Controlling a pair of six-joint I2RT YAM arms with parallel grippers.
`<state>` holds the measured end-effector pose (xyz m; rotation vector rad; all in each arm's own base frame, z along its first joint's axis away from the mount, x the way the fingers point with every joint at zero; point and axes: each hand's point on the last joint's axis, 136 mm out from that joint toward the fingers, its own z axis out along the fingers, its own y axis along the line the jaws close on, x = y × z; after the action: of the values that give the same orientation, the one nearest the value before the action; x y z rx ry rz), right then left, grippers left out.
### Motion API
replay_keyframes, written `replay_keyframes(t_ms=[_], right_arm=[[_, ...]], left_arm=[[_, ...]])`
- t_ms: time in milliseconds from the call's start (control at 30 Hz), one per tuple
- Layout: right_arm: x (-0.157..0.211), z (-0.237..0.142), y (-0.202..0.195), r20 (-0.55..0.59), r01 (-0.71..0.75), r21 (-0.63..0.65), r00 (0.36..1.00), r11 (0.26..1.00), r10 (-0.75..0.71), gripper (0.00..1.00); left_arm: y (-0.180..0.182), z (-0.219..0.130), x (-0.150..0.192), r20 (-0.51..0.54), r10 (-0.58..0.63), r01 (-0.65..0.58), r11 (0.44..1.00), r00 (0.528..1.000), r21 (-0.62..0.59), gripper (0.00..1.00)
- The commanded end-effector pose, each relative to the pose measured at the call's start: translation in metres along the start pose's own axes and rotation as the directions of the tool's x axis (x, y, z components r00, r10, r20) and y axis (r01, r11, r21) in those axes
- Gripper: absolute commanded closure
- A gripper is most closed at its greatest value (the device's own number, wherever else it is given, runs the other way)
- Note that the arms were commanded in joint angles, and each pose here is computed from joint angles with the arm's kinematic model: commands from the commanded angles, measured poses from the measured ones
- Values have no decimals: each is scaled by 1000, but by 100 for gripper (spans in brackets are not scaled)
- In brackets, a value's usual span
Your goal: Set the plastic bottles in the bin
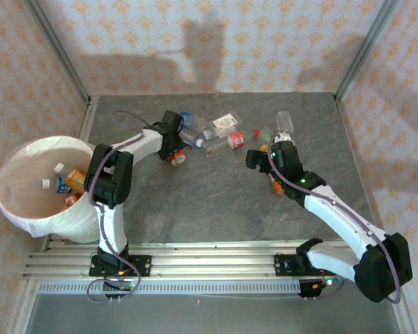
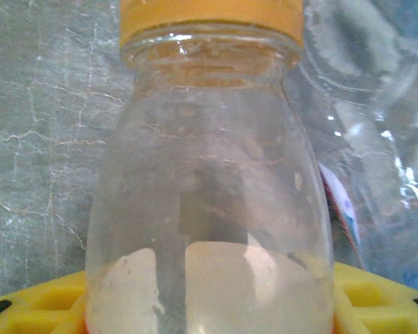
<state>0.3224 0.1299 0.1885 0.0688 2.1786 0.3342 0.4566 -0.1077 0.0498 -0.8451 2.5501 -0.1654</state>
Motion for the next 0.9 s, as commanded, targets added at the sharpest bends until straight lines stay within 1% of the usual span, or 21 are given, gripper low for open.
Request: replay_keyframes(t_ms=[0,100,200,400,533,600,700,867], right_arm=[[-15,-10,16,78,31,-92,997,995,-24,0],[-15,-12,23,109,63,-125,993,990,-49,1],[-15,-14,30,133,74,-156,990,985,-53,1],[-15,-18,49,140,103,-229,988,968,-72,0],[-13,-17,56,136,106,-263,988,959,-72,1],[-13,-16,58,146,113,-263,986,958,-76,1],[-13,-15,61,146,123,-266,986,956,-86,1],[-15,-12,65,148,133,-271,984,953,-95,1]], left_arm=[[-15,-28,-13,60,38,-41,998,997,50,58],[-23,-37,-13,63,70,-73,996,996,55,58],[-37,-62,-21,98,97,-106,991,990,86,59],[-55,-96,-29,163,134,-157,978,977,136,62],[-61,-119,-34,197,148,-182,969,969,168,63],[-60,-129,-37,212,146,-184,967,966,173,66],[-63,-154,-42,246,145,-200,956,958,216,66],[-60,-209,-57,338,151,-244,936,929,252,66]])
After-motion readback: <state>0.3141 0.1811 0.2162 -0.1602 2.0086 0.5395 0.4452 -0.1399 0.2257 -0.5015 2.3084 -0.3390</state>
